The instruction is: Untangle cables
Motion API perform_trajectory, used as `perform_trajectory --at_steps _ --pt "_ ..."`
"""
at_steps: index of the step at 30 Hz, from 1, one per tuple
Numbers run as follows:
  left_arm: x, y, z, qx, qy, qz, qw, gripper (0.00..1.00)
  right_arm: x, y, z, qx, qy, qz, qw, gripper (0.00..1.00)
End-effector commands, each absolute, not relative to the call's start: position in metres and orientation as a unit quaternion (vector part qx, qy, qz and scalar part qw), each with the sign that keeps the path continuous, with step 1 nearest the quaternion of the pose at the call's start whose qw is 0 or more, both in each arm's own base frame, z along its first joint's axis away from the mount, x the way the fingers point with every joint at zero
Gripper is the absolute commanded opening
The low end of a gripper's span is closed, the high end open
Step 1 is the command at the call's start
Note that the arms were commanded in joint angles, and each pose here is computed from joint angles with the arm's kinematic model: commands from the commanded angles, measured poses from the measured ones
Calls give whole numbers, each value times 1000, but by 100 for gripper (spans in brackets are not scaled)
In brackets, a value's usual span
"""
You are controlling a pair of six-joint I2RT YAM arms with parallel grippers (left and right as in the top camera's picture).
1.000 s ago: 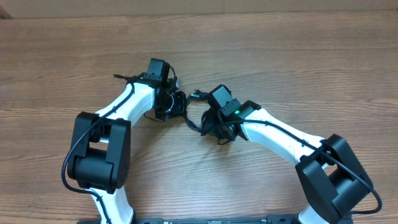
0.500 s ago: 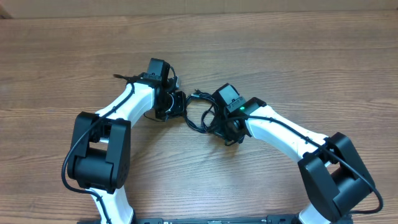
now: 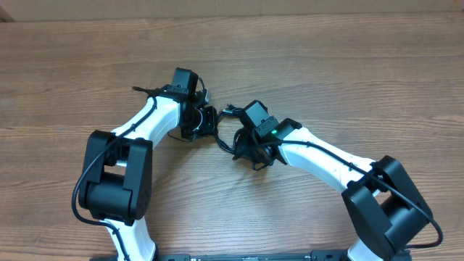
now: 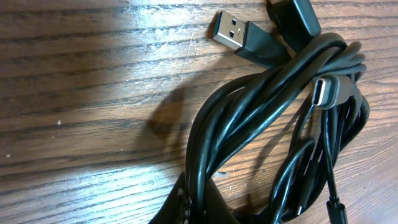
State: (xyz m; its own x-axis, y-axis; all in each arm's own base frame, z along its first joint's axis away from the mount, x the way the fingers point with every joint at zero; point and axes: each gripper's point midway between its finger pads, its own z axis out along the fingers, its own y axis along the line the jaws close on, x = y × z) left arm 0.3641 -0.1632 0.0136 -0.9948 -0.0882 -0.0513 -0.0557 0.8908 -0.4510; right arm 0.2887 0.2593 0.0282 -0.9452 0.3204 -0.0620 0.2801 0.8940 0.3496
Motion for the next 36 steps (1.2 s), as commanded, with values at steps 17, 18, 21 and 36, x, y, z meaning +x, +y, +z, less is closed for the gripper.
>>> perform_trajectory --at_steps 17,18,21,36 --pt "364 -160 8 -31 976 -214 36 4 275 261 13 153 974 169 17 4" --pt "364 -160 8 -31 976 -214 36 4 276 262 13 153 973 170 18 4" --pt "364 -160 8 -31 976 -214 36 4 277 264 14 152 973 175 19 4" --pt "364 -160 8 -31 976 -214 36 4 296 271 20 150 967 194 62 4"
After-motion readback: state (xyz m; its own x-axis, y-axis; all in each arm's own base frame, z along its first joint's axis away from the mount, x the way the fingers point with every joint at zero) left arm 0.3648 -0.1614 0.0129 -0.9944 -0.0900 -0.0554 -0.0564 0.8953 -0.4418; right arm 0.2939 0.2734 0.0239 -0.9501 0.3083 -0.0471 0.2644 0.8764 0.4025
